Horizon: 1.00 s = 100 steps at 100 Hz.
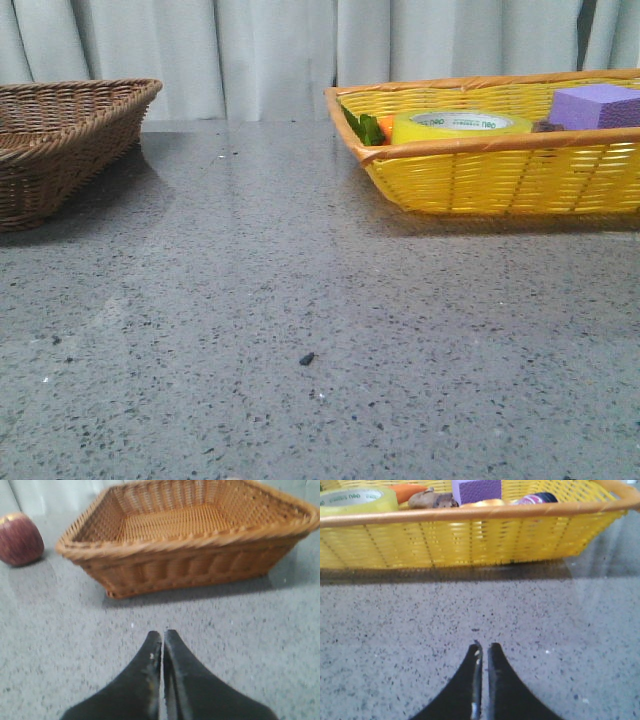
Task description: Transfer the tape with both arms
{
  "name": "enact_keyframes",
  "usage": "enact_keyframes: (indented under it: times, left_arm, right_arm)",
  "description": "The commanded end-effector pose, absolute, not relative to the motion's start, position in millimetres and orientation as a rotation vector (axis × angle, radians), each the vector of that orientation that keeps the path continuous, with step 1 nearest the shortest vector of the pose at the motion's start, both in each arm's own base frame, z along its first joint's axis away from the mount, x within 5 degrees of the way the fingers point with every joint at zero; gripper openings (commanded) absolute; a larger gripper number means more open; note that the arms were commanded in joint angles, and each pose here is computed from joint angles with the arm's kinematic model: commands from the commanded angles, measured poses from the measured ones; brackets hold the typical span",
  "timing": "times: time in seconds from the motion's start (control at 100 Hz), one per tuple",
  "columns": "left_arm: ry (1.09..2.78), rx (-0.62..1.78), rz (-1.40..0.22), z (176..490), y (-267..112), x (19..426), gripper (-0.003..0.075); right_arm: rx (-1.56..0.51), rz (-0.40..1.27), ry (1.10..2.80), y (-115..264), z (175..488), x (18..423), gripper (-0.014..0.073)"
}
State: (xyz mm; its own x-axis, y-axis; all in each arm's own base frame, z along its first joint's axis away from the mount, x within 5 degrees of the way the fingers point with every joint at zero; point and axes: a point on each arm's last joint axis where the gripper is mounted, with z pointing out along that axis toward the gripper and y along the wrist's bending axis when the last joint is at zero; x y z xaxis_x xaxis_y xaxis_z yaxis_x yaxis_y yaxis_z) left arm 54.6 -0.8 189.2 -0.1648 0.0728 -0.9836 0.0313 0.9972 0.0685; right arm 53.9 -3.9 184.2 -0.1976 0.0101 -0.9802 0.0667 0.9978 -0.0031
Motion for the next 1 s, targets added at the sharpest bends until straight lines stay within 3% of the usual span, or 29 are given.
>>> enact_keyframes:
  times: [0.0, 0.49, 0.99]
  left_arm:
    - [1.583, 0.066, 0.028, 199, -1, 54, -0.002]
    - [1.5, 0.037, -0.004, 207, -1, 54, -0.002]
    - [1.504, 0.043, 0.003, 207, -1, 54, -0.002]
  right_arm:
    - [0.046, -0.058, 1.626, -4, 191, 55, -0.0074]
    - [0.039, -0.058, 1.48, -3, 205, 55, -0.0074]
    - [0.04, -0.058, 1.496, -3, 203, 55, -0.0074]
